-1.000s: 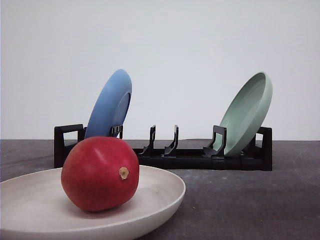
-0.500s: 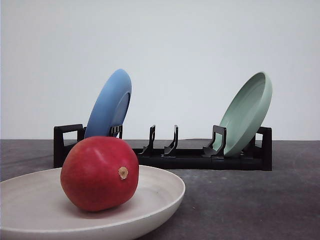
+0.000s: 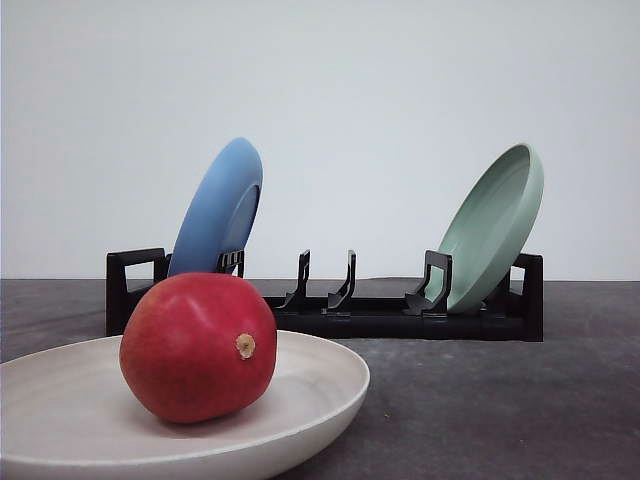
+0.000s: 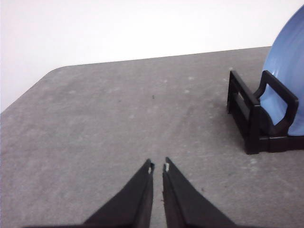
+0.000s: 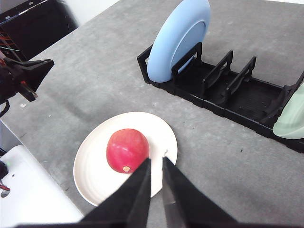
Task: Place pomegranate in white plate
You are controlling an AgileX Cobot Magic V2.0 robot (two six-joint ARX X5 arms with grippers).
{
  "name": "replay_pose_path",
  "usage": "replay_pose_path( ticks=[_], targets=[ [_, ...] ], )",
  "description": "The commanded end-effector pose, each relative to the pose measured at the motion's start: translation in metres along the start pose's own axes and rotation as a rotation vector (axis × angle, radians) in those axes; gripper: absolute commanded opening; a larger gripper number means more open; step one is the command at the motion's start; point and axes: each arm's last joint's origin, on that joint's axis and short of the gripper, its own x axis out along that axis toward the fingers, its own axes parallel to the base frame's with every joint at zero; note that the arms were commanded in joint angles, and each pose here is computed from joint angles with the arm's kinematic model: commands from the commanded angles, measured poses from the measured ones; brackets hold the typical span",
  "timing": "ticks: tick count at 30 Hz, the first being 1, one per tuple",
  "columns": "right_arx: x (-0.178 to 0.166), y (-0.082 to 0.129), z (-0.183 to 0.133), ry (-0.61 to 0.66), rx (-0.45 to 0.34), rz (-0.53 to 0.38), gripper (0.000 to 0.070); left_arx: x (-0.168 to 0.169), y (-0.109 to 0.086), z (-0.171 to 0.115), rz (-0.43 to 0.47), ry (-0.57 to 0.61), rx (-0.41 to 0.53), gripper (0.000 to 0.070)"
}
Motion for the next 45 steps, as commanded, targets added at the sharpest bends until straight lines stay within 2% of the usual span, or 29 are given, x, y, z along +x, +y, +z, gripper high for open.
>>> replay_pose_path(
  ticks=[1, 11, 41, 42, 45],
  targets=[
    [-0.001, 0.002, 0.003, -0.012, -0.010, 0.015, 0.0037, 0.001, 0.000, -0.002, -0.003, -0.005, 0.006, 0.0023],
    [-0.001, 0.002, 0.003, -0.012, -0.010, 0.015, 0.0037, 0.007, -0.002, -0.019, -0.018, 0.042, -0.001, 0.0023],
    [-0.004, 0.001, 0.002, -0.021, -0.012, 0.007, 0.0037, 0.006, -0.002, -0.018, -0.017, 0.036, -0.001, 0.0023],
    [-0.007, -0.002, 0.003, -0.040, -0.035, -0.017, 0.0037, 0.006, -0.002, -0.018, -0.017, 0.036, -0.001, 0.0023],
    [-0.015, -0.017, -0.001, -0.059, -0.182, -0.118, 0.0037, 0.006, -0.002, -0.018, -0.016, 0.036, -0.001, 0.0023]
  ],
)
